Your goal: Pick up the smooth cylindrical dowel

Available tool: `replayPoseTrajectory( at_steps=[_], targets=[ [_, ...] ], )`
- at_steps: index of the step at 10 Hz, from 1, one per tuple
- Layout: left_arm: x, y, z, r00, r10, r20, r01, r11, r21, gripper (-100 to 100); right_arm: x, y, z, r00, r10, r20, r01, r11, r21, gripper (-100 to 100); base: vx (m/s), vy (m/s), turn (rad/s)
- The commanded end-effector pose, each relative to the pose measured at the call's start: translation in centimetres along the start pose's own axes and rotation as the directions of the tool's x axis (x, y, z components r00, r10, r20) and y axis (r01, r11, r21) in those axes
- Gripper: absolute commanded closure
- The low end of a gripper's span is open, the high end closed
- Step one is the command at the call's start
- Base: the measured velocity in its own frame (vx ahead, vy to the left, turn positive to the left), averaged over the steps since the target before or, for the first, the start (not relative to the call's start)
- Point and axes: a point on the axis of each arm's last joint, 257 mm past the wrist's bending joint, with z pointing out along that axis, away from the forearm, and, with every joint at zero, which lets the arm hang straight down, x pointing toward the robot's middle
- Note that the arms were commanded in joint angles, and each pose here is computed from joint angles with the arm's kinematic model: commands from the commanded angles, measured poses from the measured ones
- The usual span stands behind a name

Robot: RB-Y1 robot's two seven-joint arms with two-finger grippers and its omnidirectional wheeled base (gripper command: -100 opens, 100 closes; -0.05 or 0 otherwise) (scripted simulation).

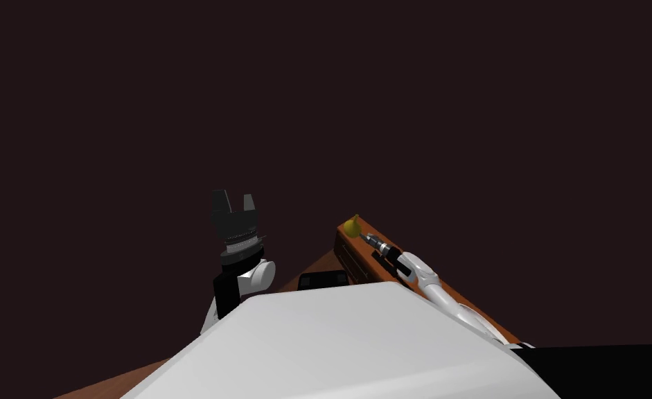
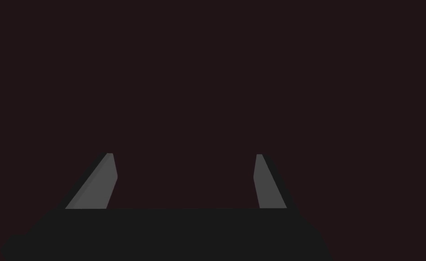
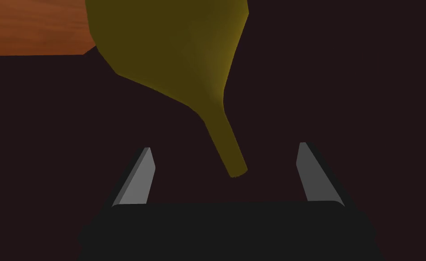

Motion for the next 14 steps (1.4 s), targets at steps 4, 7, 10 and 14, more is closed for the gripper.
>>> replayPoseTrajectory(
  at_steps=[4,7,10,14],
  targets=[
    [0.0,0.0,0.0,1.000,0.000,0.000,0.000,1.000,0.000,0,4.3,-4.0,-2.0,0.993,-0.019,-0.119,0.027,0.998,0.058,-100,0.019,-0.019,0.103],
    [0.0,0.0,0.0,1.000,0.000,0.000,0.000,1.000,0.000,0,8.4,-7.1,-4.8,0.967,-0.052,-0.250,0.078,0.992,0.096,-100,0.029,-0.025,0.197],
    [0.0,0.0,0.0,1.000,0.000,0.000,0.000,1.000,0.000,0,11.0,-9.5,-7.2,0.943,-0.046,-0.328,0.095,0.986,0.134,-100,0.023,-0.017,0.114],
    [0.0,0.0,0.0,1.000,0.000,0.000,0.000,1.000,0.000,0,13.2,-11.3,-9.5,0.918,-0.043,-0.395,0.114,0.981,0.159,-100,0.019,-0.017,0.138]
  ],
)
